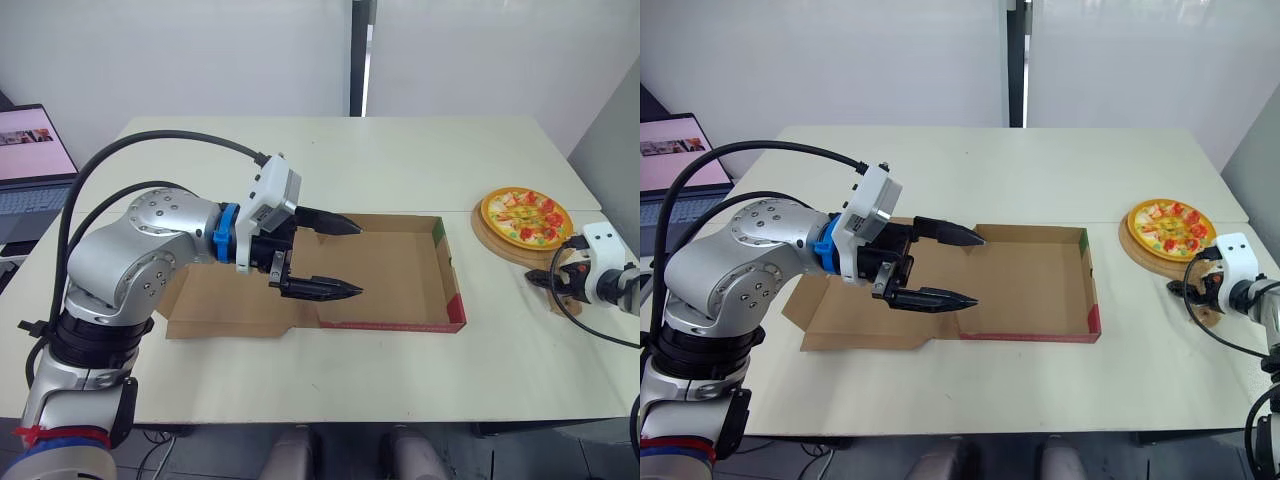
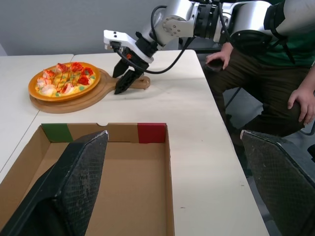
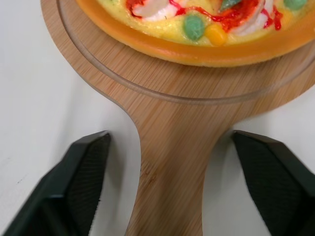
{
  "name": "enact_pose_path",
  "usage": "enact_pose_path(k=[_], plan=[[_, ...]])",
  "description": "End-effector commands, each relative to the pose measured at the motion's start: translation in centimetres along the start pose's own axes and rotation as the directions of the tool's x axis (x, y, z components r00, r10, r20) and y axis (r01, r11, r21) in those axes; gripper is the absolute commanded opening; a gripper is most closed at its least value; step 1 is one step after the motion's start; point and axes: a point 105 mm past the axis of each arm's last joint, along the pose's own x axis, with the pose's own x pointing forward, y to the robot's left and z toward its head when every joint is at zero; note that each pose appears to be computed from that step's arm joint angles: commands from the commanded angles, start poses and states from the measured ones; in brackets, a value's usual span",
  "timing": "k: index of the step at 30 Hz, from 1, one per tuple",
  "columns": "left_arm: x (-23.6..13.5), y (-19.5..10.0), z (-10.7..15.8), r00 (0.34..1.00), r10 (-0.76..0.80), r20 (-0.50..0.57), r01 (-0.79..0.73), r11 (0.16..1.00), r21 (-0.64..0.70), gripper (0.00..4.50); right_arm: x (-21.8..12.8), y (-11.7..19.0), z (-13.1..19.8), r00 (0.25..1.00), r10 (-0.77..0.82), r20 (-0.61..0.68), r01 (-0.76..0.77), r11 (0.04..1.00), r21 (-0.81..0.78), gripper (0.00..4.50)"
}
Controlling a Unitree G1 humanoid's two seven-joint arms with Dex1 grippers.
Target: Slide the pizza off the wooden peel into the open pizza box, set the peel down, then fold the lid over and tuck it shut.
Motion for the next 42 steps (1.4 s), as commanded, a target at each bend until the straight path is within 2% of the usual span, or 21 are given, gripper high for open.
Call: enact_pose_path(k=[1, 3, 6, 13, 16, 21, 30, 42], plan=[[0.0, -0.1, 0.8, 1.000, -0.009, 0.012, 0.008, 0.999, 0.044, 4.50, 0.7, 0.1, -2.0, 0.998, -0.004, -0.064, 0.002, 0.999, -0.036, 2.88], [0.1, -0.1, 0.8, 1.000, -0.008, 0.011, 0.007, 0.999, 0.043, 4.50, 0.8, 0.2, -2.4, 0.998, -0.005, -0.063, 0.002, 0.999, -0.047, 2.24], [-0.1, -0.2, 0.6, 1.000, -0.002, 0.006, 0.002, 0.999, 0.039, 4.50, 0.9, 0.0, -2.9, 0.999, -0.024, -0.035, 0.023, 0.999, -0.039, 1.62], [-0.4, 0.0, 0.4, 1.000, 0.017, -0.004, -0.017, 0.999, 0.036, 4.50, 0.6, 0.1, -1.8, 0.994, -0.050, 0.095, 0.048, 0.999, 0.020, 1.62], [-0.8, 0.3, 0.3, 0.999, 0.033, -0.011, -0.032, 0.999, 0.041, 4.50, -0.2, -0.2, -0.1, 0.977, -0.081, 0.198, 0.072, 0.996, 0.056, 1.62], [-1.1, 0.6, 0.3, 0.999, 0.045, -0.018, -0.044, 0.998, 0.042, 4.50, -1.5, -0.6, 1.6, 0.954, -0.109, 0.278, 0.097, 0.994, 0.057, 1.62], [-1.5, 0.7, 0.2, 0.998, 0.055, -0.030, -0.054, 0.998, 0.040, 4.50, -3.0, 0.0, 3.7, 0.932, -0.091, 0.351, 0.089, 0.996, 0.020, 1.62], [-2.9, 1.2, -0.4, 0.994, 0.098, -0.056, -0.097, 0.995, 0.031, 4.50, -5.9, 2.3, 7.4, 0.917, 0.021, 0.399, 0.041, 0.989, -0.145, 1.62]])
